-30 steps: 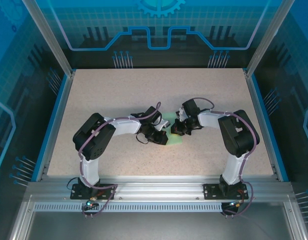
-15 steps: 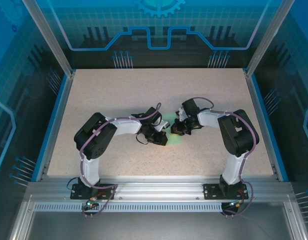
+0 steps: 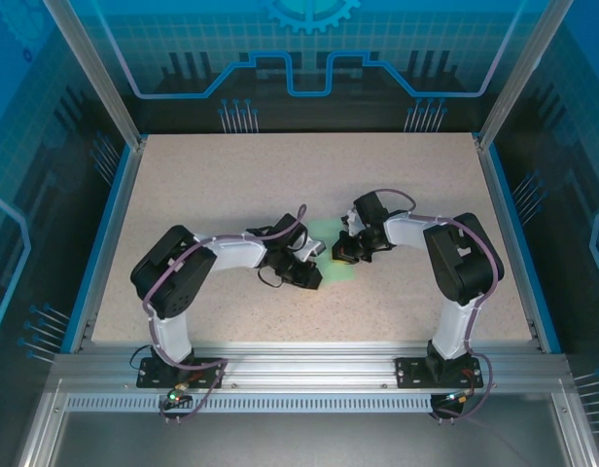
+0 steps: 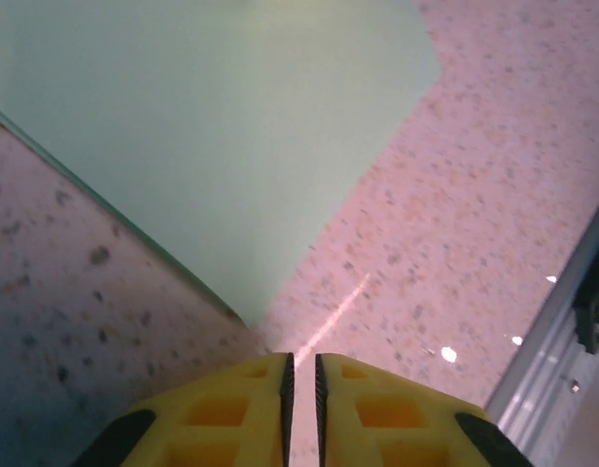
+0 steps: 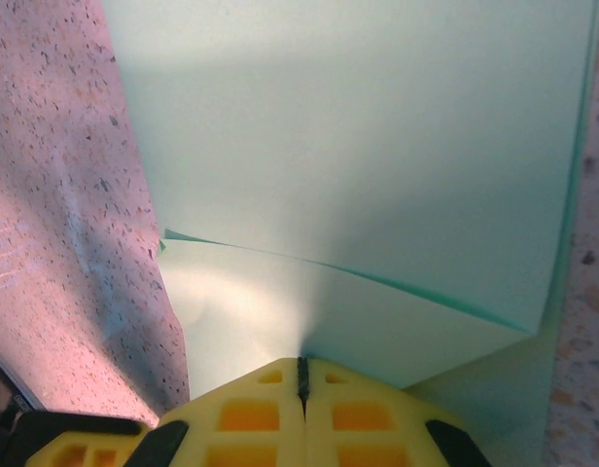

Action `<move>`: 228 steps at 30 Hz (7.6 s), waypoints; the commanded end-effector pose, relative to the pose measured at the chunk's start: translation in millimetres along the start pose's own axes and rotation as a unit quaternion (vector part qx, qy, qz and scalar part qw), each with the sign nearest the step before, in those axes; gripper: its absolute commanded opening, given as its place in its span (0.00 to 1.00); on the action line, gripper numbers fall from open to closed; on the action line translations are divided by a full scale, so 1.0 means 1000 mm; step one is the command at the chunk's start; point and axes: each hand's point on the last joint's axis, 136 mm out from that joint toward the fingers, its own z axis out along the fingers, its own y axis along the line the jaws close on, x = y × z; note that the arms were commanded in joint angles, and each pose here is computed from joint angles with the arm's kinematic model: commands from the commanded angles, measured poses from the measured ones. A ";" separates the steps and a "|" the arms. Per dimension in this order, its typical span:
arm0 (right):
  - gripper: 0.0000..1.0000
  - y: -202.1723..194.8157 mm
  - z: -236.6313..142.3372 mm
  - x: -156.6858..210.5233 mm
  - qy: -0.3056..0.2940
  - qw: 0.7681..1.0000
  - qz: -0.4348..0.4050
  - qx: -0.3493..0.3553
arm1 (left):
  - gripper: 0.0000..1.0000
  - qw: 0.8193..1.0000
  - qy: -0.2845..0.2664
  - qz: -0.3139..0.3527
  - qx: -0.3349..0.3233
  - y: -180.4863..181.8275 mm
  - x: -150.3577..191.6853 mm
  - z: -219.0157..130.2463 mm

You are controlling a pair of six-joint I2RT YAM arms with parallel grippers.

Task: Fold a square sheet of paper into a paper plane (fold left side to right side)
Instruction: Turn over the paper at the center of the table.

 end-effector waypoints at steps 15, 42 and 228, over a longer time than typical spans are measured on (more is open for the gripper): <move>0.40 0.024 -0.055 -0.026 -0.109 0.991 -0.071 0.024 | 0.52 0.986 -0.158 -0.050 -0.009 0.018 -0.071 -0.067; 0.73 0.009 -0.078 0.020 -0.137 0.990 -0.041 -0.020 | 0.12 0.991 -0.129 -0.036 -0.003 0.024 -0.094 -0.025; 1.00 -0.068 -0.179 0.022 -0.235 0.970 0.059 0.019 | 0.28 0.906 0.121 -0.041 -0.403 0.039 -0.053 -0.012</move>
